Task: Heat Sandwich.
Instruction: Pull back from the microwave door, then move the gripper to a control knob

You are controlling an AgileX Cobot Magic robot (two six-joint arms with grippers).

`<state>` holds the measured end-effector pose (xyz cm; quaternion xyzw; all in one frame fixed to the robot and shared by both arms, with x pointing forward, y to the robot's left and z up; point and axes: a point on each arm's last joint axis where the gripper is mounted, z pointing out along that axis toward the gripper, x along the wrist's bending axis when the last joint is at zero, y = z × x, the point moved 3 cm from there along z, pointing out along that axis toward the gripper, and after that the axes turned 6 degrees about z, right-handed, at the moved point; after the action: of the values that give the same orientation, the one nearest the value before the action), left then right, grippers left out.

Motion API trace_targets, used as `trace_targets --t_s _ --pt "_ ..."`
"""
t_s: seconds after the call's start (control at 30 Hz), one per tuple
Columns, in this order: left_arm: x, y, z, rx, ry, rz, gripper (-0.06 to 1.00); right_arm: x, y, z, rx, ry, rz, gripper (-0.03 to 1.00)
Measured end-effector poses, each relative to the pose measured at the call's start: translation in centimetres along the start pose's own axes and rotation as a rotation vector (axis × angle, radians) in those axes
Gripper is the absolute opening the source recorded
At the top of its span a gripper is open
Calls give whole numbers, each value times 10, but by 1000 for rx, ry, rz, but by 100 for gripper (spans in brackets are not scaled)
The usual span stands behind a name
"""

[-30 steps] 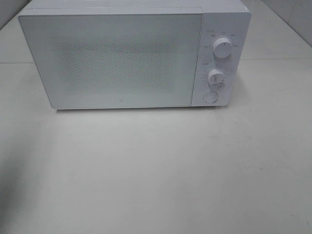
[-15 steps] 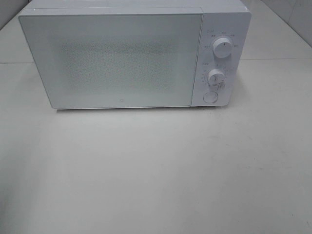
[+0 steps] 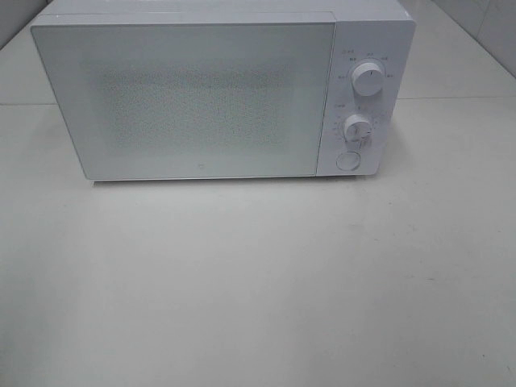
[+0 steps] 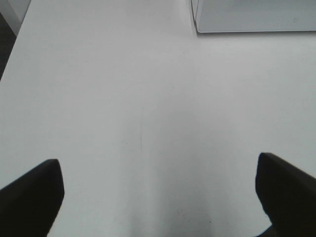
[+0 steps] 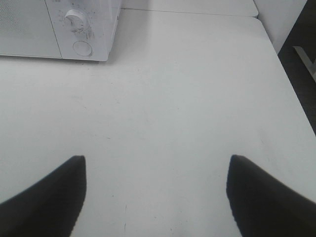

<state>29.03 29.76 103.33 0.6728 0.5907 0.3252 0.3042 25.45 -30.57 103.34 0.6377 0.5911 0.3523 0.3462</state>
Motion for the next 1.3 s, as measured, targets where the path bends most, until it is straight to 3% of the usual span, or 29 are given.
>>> trace_targets --t_s 0.37,1.3 --pt "-2 -11 -26 -190 63 -18 99 0 0 0 0 0 0 76" --pt "-2 -12 -27 -193 64 -18 99 0 0 0 0 0 0 76"
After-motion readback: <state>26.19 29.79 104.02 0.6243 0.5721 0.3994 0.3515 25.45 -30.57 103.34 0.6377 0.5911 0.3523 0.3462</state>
